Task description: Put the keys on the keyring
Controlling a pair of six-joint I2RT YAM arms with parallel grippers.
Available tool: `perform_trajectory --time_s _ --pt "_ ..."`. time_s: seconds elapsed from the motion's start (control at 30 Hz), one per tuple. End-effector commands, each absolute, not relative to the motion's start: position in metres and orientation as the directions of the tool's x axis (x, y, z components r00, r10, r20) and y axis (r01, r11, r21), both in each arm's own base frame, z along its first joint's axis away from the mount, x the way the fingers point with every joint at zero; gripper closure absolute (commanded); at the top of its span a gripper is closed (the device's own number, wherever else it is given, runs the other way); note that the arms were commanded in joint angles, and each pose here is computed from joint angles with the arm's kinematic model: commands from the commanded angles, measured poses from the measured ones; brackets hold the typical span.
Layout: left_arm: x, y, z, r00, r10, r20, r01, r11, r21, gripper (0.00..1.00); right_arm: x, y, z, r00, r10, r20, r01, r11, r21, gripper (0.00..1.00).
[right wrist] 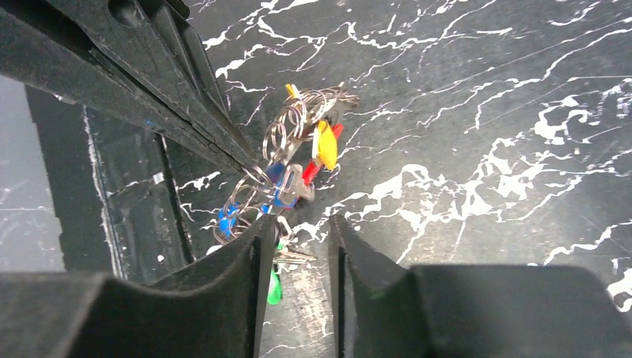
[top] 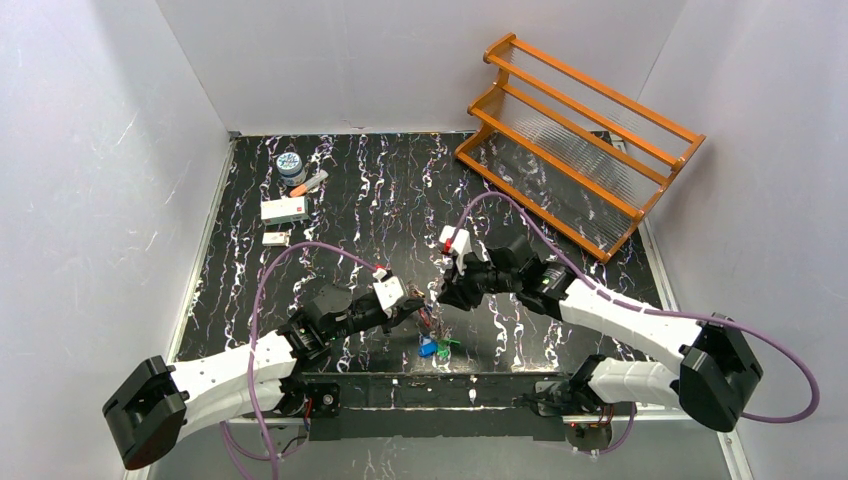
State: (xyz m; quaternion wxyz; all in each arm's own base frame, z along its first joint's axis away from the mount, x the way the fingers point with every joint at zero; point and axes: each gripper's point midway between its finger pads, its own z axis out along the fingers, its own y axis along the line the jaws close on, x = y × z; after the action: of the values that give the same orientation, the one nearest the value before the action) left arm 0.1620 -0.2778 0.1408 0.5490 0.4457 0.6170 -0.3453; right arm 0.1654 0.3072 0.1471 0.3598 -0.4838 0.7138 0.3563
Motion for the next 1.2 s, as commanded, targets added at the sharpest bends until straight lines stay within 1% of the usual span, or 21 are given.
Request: perform_trajectory --time_s 0.0,0.03,0.1,0.2,0.23,0.3,0.33,0.4,0.5,0.7,0.77,0.9,1.07,1.17 --pt "0.162 -0.282 0.161 0.053 0.126 -0.991 0.931 0.353 0.094 1.0 0.179 0.307 0.173 -0.203 -0.342 -0.918 -0.942 0.325 0.088 0.57" --pt "0.162 -0.282 0.16 0.053 0.126 -0.991 0.931 0.352 0.094 1.0 0.18 0.307 0.176 -0.196 -0.332 -0.923 -0.94 0.33 0.081 0.56" --pt "0.162 -0.282 0.16 0.052 0.126 -0.991 0.931 0.353 0.094 1.0 0.181 0.306 0.181 -0.179 -0.312 -0.933 -0.94 0.334 0.069 0.5" --pt "0.162 -0.282 0.159 0.051 0.127 -0.991 0.931 0.353 0.094 1.0 0.18 0.307 0.189 -0.146 -0.278 -0.949 -0.946 0.319 0.052 0.46" --pt "0.162 -0.282 0.16 0.052 0.126 -0.991 0.931 0.352 0.093 1.0 0.181 0.308 0.192 -0.14 -0.261 -0.955 -0.945 0.324 0.05 0.44" --pt "0.162 -0.283 0.159 0.051 0.127 -0.991 0.932 0.351 0.093 1.0 0.187 0.309 0.198 -0.138 -0.219 -0.966 -0.933 0.357 0.052 0.43" --pt "0.162 -0.283 0.16 0.053 0.126 -0.991 0.932 0.349 0.094 1.0 0.186 0.31 0.2 -0.125 -0.211 -0.969 -0.937 0.347 0.045 0.44" --pt "0.162 -0.283 0.16 0.053 0.125 -0.991 0.933 0.346 0.094 1.0 0.174 0.311 0.198 -0.081 -0.232 -0.969 -0.963 0.27 0.016 0.44" --pt "0.16 -0.283 0.161 0.057 0.123 -0.991 0.936 0.34 0.096 1.0 0.156 0.312 0.192 0.051 -0.242 -0.969 -0.989 0.121 -0.082 0.44" --pt "0.154 -0.284 0.159 0.093 0.131 -0.987 0.947 0.294 0.129 1.0 0.135 0.309 0.18 0.273 -0.182 -0.945 -0.962 -0.039 -0.27 0.4" --pt "0.151 -0.285 0.16 0.112 0.129 -0.985 0.949 0.278 0.145 1.0 0.133 0.308 0.178 0.327 -0.159 -0.931 -0.945 -0.058 -0.322 0.4" --pt "0.146 -0.284 0.161 0.146 0.125 -0.981 0.952 0.25 0.174 1.0 0.14 0.312 0.179 0.358 -0.143 -0.923 -0.933 -0.036 -0.357 0.42" --pt "0.143 -0.283 0.163 0.165 0.114 -0.98 0.954 0.235 0.188 1.0 0.144 0.321 0.178 0.371 -0.131 -0.92 -0.929 -0.051 -0.367 0.53" --pt "0.142 -0.283 0.164 0.167 0.113 -0.979 0.954 0.232 0.19 1.0 0.148 0.325 0.18 0.379 -0.12 -0.918 -0.925 -0.048 -0.376 0.55"
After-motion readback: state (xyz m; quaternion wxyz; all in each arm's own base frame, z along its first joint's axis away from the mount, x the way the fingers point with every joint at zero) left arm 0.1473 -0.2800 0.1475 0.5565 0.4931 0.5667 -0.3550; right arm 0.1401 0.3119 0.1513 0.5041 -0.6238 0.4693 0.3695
